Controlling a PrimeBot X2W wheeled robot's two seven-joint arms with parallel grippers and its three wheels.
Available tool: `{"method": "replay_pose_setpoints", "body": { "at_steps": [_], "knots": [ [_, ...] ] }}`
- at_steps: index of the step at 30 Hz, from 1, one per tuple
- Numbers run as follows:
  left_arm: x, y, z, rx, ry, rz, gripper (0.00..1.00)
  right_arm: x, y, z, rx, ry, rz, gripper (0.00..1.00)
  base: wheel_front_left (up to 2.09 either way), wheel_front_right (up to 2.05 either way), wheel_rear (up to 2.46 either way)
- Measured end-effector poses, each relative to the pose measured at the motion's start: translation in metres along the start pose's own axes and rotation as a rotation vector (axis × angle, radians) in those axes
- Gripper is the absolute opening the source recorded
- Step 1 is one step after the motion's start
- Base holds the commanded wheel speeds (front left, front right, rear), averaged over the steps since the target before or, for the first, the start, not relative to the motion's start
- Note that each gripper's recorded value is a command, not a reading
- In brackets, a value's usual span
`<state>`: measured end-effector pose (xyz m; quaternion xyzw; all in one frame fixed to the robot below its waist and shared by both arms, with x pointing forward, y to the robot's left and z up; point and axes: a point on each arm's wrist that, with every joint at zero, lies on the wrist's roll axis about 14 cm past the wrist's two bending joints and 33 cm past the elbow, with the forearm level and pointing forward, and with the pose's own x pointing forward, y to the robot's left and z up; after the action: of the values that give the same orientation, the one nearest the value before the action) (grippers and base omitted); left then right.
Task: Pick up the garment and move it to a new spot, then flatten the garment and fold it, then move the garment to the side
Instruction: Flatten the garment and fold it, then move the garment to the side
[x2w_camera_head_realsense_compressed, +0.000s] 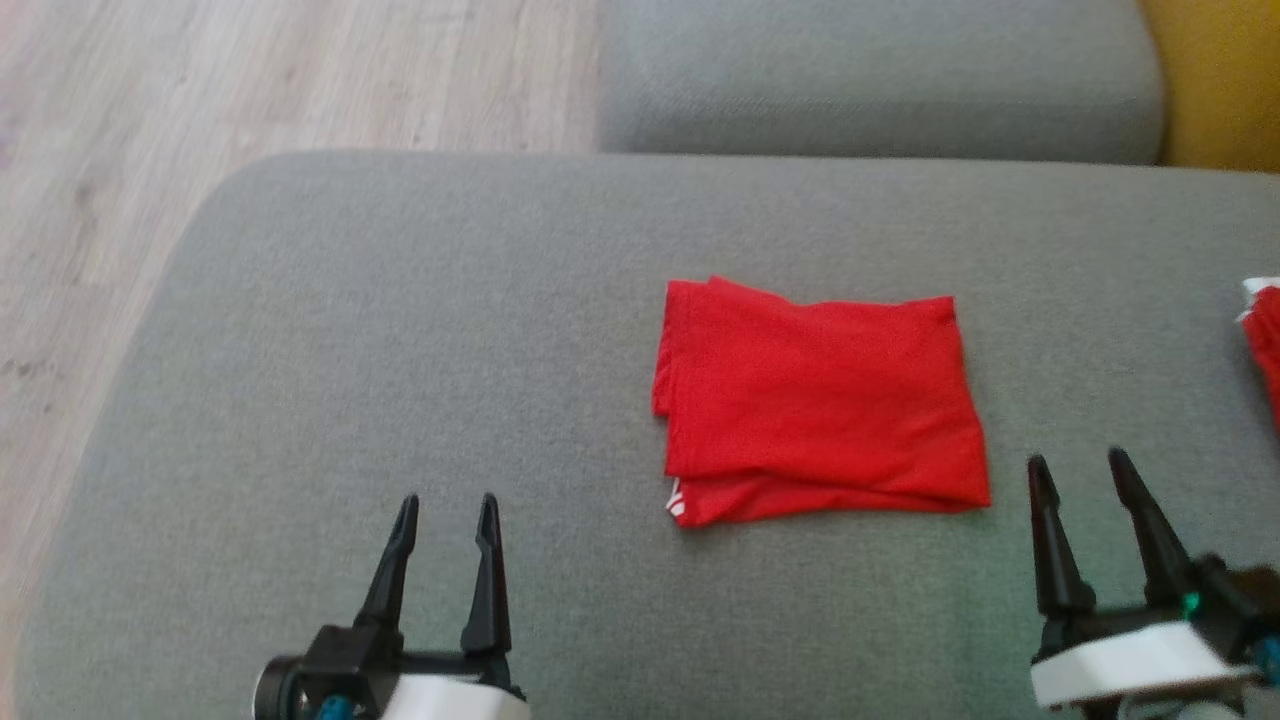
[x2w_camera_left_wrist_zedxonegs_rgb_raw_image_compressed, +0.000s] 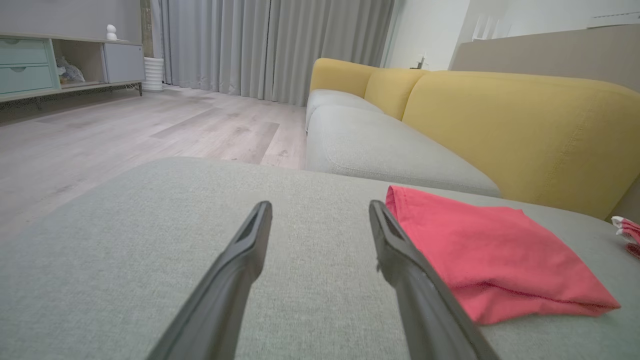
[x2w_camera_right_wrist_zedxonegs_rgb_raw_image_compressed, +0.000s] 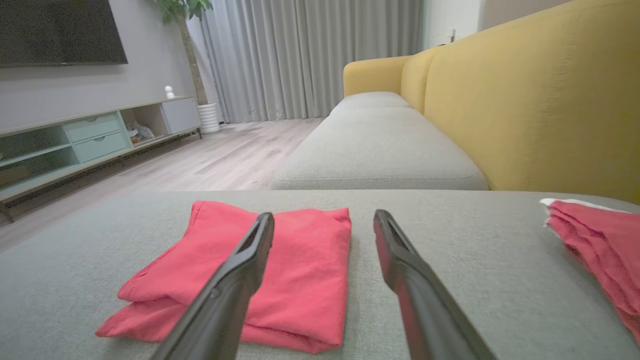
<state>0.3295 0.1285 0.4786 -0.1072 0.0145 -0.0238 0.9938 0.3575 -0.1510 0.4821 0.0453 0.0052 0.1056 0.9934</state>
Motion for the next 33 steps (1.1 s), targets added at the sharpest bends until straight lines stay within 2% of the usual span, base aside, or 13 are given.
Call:
{"method": "replay_pose_setpoints", "body": {
  "at_steps": [9,17,33],
  "knots": [
    [-0.009,-0.004,-0.007,0.020,0.016,-0.022,1.00,-0.027,0.004,-0.007,0.013,0.015,-0.031,1.00,0.00,0.00,0.00],
    [-0.015,-0.002,-0.010,0.071,0.022,-0.021,1.00,-0.026,0.010,-0.004,0.023,0.003,-0.028,1.00,0.00,0.00,0.00],
    [-0.012,0.004,-0.012,0.085,0.032,-0.007,1.00,-0.025,0.008,-0.015,0.054,0.034,-0.040,1.00,0.00,0.00,0.00]
  ]
}}
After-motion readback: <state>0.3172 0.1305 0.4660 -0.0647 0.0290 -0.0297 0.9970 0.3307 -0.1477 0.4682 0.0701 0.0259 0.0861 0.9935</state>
